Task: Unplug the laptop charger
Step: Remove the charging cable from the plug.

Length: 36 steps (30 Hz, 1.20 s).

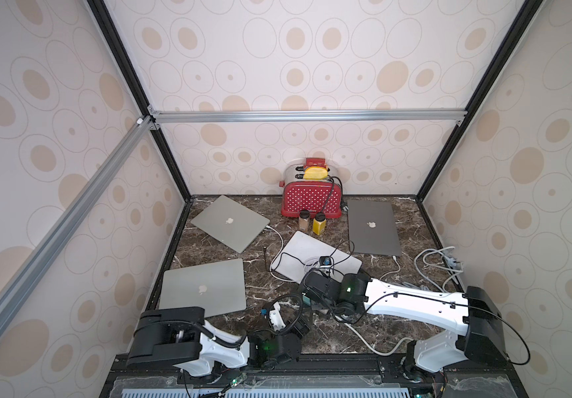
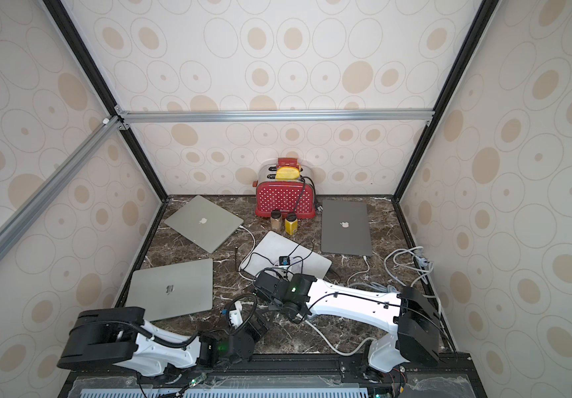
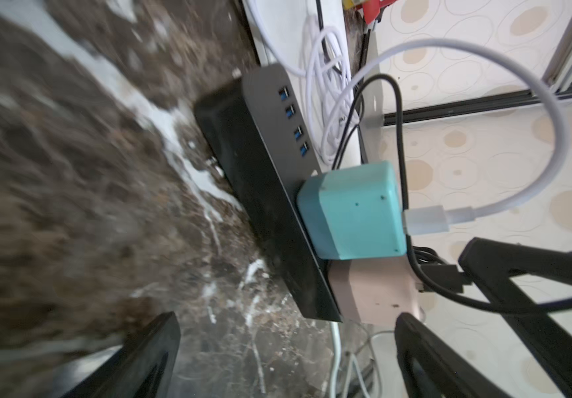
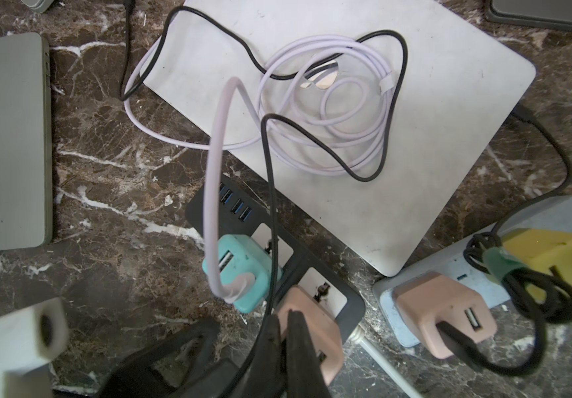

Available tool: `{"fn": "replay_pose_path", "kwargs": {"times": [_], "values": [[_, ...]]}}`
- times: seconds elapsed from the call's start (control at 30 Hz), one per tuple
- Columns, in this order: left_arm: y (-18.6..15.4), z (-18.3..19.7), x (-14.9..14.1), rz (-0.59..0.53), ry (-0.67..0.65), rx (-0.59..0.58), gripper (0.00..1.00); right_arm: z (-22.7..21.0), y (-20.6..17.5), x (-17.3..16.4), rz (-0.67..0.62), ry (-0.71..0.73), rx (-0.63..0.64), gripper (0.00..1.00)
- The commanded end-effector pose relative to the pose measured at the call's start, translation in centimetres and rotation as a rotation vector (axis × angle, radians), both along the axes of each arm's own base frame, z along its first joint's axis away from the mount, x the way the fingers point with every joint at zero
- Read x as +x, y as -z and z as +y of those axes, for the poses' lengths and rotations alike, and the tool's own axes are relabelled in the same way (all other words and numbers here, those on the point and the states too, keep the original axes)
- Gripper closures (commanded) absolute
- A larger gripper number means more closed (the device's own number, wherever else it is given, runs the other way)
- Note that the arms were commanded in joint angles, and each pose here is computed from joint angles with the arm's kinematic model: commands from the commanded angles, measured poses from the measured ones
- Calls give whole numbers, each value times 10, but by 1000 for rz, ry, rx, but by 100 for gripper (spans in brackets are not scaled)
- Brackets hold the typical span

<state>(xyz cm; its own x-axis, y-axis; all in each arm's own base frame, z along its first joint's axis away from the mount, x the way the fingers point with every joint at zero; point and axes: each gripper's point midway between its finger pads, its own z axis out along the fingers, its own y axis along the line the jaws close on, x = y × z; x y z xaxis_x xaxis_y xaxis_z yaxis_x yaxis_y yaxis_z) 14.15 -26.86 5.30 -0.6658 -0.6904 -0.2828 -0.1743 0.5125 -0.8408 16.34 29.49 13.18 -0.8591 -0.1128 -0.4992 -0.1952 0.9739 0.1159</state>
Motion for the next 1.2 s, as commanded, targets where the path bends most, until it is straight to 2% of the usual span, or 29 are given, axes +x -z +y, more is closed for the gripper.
{"fn": "replay_pose_path", "kwargs": {"times": [0.0,0.13,0.23,0.5,0.8,1.17], "values": [[25,53,5,-95,12,346,1,2,-4,3,-20,33,51,100],[10,39,6,-149,53,337,1,12,4,3,-11,53,121,100],[10,31,7,-170,52,285,1,21,9,-1,21,53,150,100],[9,5,7,-219,96,200,1,34,13,-11,37,33,156,100],[19,16,7,-209,93,202,1,31,8,-6,-9,35,146,100],[17,12,19,-200,109,225,1,42,9,-9,11,0,182,100]]}}
